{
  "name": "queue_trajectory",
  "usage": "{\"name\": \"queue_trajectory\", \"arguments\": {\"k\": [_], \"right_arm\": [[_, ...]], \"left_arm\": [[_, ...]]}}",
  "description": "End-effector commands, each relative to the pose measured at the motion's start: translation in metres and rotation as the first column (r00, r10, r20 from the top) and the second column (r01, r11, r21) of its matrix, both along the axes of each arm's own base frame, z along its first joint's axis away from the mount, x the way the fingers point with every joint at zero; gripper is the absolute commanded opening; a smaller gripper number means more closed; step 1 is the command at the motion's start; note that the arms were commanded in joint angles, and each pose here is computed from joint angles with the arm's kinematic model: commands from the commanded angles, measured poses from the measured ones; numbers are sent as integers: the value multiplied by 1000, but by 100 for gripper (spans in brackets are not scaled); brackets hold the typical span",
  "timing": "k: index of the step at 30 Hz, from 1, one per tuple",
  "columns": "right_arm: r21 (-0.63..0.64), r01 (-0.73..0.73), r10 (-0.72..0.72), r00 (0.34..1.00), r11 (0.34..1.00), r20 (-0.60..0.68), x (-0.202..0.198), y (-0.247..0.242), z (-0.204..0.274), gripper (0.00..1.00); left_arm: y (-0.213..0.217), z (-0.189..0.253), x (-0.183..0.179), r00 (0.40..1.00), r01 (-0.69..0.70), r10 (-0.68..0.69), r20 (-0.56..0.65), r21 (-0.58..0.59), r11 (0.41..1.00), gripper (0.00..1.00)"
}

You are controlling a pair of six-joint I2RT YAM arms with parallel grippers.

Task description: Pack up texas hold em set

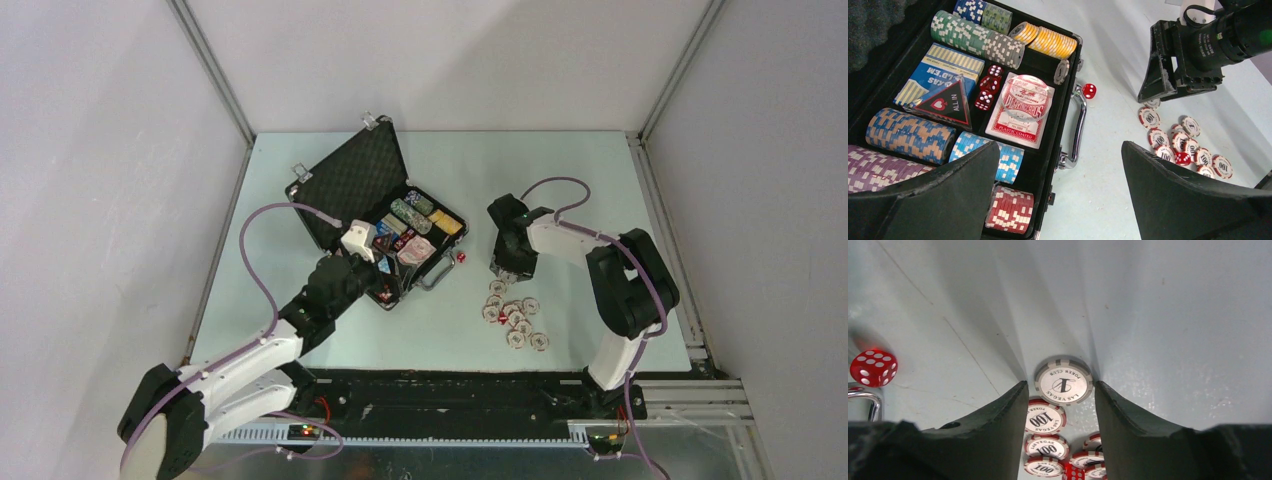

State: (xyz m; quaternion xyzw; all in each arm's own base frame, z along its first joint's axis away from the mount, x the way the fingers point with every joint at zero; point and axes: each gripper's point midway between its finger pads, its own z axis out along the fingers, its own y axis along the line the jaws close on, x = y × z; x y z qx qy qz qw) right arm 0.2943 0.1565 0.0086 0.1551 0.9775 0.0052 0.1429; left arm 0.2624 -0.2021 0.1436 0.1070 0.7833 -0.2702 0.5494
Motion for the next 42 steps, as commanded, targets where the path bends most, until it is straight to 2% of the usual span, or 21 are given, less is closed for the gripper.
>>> {"name": "queue_trajectory", "arguments": {"k": [1, 5, 12, 17, 20, 24, 30, 32, 34, 35, 37, 38, 42], "right_arm": [[-19, 29, -30, 998, 999, -55, -9, 3, -16, 57], [-27, 19, -21, 997, 999, -71, -12, 2, -21, 57], [-13, 15, -16, 997, 1000, -76, -12, 5, -21, 44], [-5, -10, 10, 1000, 1000, -27, -5, 8, -1, 36], [-6, -48, 48, 999, 999, 12, 0, 13, 16, 34], [82, -83, 77, 994, 993, 73, 4, 30, 41, 33], [212, -95, 64, 987, 973, 151, 6, 51, 76, 33], [223, -93, 58, 986, 970, 159, 6, 52, 80, 38], [184, -74, 46, 988, 980, 150, 5, 45, 76, 53], [162, -69, 47, 989, 984, 138, 4, 41, 71, 66], [96, -46, 35, 993, 994, 109, 2, 29, 60, 83], [59, -38, 32, 994, 998, 101, 1, 23, 56, 86], [-16, -32, 33, 997, 999, 64, 0, 14, 36, 87]], "left_arm": [[-5, 26, 4, 998, 13, -10, 63, -42, 999, 100], [-4, 26, 3, 998, 13, -10, 65, -40, 999, 100], [-5, 26, 3, 998, 13, -11, 64, -40, 999, 100], [-7, 24, 3, 998, 22, -20, 57, -43, 999, 100], [-1, 29, 3, 997, -12, 18, 75, -84, 996, 100], [-3, 32, -1, 997, -8, 18, 69, -143, 990, 100], [-41, 45, -13, 990, 140, -140, 22, -282, 949, 100], [-53, 43, -17, 986, 158, -166, 0, -288, 944, 100], [-59, 42, -19, 989, 145, -150, 5, -268, 952, 100], [-61, 43, -20, 989, 145, -150, 2, -259, 955, 100], [-66, 45, -24, 987, 157, -161, 5, -240, 958, 100], [-66, 46, -24, 987, 158, -160, 8, -234, 959, 100], [-62, 47, -26, 987, 162, -162, 17, -205, 965, 100]]}}
